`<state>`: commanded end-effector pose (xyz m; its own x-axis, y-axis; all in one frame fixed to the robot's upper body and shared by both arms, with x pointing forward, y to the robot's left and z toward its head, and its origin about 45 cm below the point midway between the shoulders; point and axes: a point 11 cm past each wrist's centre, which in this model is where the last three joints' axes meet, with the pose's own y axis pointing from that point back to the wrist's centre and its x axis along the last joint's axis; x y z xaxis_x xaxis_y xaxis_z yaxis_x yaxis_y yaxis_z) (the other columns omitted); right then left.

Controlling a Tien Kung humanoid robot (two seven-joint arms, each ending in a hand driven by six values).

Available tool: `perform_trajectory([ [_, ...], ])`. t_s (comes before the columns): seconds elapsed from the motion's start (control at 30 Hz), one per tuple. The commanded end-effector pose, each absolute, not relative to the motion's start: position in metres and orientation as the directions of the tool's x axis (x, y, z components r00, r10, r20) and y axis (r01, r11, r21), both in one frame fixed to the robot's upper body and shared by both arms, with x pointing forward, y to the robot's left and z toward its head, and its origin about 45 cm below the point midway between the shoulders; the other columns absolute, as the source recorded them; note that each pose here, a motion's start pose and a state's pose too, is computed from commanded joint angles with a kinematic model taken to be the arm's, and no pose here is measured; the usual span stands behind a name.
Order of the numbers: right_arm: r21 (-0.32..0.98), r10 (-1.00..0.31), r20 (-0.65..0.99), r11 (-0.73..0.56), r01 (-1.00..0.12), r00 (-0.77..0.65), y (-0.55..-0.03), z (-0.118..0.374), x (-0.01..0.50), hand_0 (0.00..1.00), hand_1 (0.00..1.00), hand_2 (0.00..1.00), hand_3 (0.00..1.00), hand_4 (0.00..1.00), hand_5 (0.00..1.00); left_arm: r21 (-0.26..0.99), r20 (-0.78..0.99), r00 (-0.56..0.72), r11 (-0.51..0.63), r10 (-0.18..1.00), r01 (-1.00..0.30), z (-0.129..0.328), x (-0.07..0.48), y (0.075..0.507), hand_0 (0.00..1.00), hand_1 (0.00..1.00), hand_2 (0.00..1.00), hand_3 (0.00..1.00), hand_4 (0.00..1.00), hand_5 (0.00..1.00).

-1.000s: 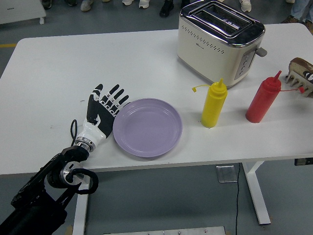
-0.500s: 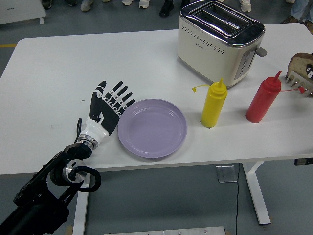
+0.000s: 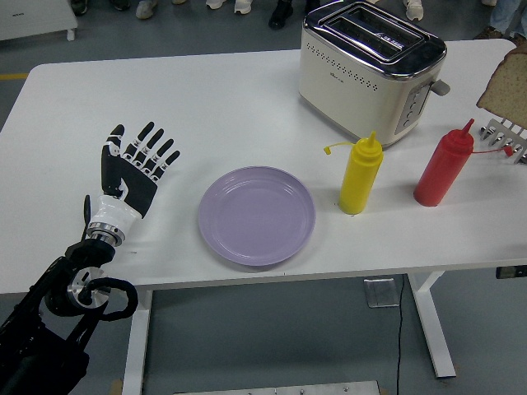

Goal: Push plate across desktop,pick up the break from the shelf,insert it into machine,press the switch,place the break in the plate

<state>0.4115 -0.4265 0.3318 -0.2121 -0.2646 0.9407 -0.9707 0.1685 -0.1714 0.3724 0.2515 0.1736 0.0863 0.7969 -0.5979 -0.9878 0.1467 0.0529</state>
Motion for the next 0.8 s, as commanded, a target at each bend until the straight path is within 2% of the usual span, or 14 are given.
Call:
perform_trajectory([
  [0.07, -0.224, -0.271, 0.926, 0.163, -0.961, -0.262, -0.423, 0.347, 0.411, 0.349, 0.332, 0.383, 0.45, 0.212, 0.002, 0.042, -0.598, 0.066, 0.114, 0.798, -0.993, 0.177, 0.368, 0.265, 0.825, 0.87, 0.922, 0.869, 0.652, 0.998],
  [0.47, -0.481, -0.363, 0.786, 0.152, -0.864, -0.501, -0.395, 0.432, 0.412, 0.33, 0.316, 0.371, 0.44, 0.197, 0.002, 0.013, -0.621, -0.039, -0.039, 0.783, -0.999, 0.19, 0.34, 0.333, 0.819, 0.865, 0.919, 0.867, 0.65, 0.998],
  [0.67, -0.53, -0.434, 0.719, 0.163, -0.832, -0.543, -0.382, 0.463, 0.418, 0.328, 0.314, 0.372, 0.437, 0.192, 0.002, 0.022, -0.626, -0.079, -0.084, 0.775, -0.996, 0.19, 0.329, 0.355, 0.816, 0.864, 0.919, 0.864, 0.65, 0.998],
  [0.8, -0.514, -0.511, 0.683, 0.17, -0.841, -0.522, -0.37, 0.472, 0.43, 0.328, 0.314, 0.372, 0.437, 0.192, 0.002, 0.031, -0.623, -0.103, -0.107, 0.775, -0.994, 0.187, 0.323, 0.366, 0.816, 0.864, 0.919, 0.864, 0.65, 0.998],
])
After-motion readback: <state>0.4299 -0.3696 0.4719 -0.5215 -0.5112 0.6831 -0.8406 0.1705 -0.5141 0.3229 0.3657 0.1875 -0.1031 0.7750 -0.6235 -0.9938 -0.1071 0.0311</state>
